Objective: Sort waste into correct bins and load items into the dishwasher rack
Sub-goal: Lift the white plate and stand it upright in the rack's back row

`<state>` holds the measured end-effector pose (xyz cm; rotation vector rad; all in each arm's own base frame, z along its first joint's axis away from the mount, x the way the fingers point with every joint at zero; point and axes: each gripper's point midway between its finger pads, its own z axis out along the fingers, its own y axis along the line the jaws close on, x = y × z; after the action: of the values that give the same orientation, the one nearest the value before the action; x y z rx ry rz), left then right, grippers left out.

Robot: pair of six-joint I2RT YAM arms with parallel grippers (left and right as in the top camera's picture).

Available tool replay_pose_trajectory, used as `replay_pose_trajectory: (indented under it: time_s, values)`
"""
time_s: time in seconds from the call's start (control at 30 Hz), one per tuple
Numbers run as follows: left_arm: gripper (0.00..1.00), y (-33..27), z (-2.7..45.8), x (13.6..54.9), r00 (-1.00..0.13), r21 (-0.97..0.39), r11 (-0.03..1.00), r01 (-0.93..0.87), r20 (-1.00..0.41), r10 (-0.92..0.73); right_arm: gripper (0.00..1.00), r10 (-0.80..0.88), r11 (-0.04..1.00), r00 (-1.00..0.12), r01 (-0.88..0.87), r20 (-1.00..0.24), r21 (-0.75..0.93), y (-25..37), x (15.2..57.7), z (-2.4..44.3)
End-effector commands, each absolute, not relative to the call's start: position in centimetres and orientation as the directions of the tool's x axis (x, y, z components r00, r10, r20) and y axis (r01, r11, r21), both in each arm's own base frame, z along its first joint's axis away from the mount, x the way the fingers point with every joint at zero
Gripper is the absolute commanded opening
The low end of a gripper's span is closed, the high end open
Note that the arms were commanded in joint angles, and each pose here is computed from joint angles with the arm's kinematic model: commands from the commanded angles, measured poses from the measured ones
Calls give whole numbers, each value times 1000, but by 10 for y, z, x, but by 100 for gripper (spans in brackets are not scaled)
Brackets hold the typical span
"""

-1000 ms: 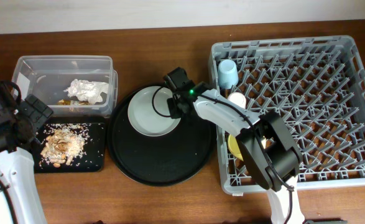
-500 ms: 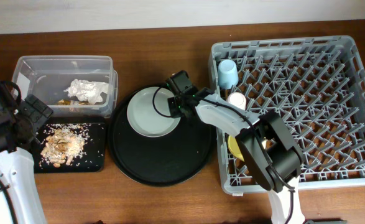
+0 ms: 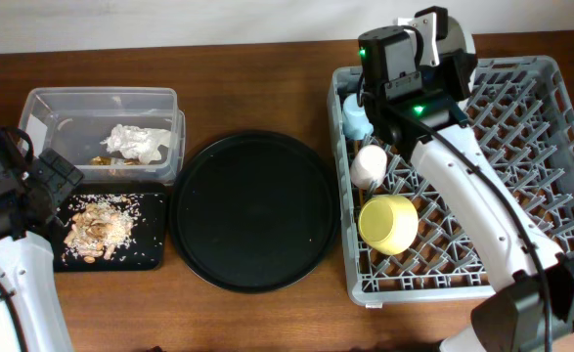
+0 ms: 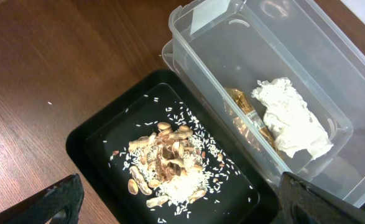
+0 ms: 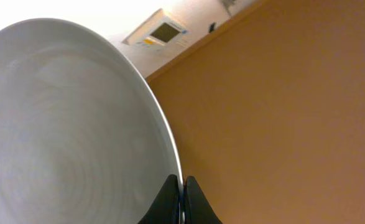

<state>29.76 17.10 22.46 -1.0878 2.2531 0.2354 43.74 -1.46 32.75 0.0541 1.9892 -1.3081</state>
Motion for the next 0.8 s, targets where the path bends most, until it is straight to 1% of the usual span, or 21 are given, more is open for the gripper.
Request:
replay_pose_trajectory:
  time_s: [0.0,0.23,0.27,0.33,0.37,0.43,0.5,0.57,0.7,0.73,0.77]
  values:
    - [99,172,224,297,-472,-99,645,-757,-600,-646,4,-359,549,-731,337,-580,-765,0,454,298]
    - [99,172,224,297,-472,-99,645,-758,-600,-646,4,-389,483,-824,199,-412,-853,7,478,219]
    - [99,172,224,297,-472,-99,645,-757,-600,-646,4,-388,479,-824,203,-414,-854,7,480,218]
    - [99,172,224,297,-472,-99,645,-758,-600,-646,4,-375,382,-825,279,-423,-881,-2,477,238]
    - [100,172,224,297,-472,-99,645,-758,-600,-646,4,-399,361,-836,235,-377,-903,-1,478,240]
    - [99,172,224,297,-472,-99,645,-758,-600,-646,4,-400,362,-831,243,-385,-900,0,480,242]
    - [99,172,224,297,-472,-99,645,-758,-600,-646,4,-405,272,-845,255,-351,-928,-4,481,261]
    - [99,172,224,297,-472,-99,645,-758,-600,-646,4,-415,231,-853,237,-316,-944,-3,484,271]
    - [99,172,224,297,-472,-99,645,-757,-600,-646,4,-437,245,-853,193,-286,-950,-1,486,265]
    - [99,172,224,297,-472,-99,645,-758,-600,-646,4,-456,264,-850,154,-264,-952,1,488,258]
    - [99,172,224,297,-472,-99,645,-758,-600,-646,4,-482,308,-838,111,-255,-945,5,491,247]
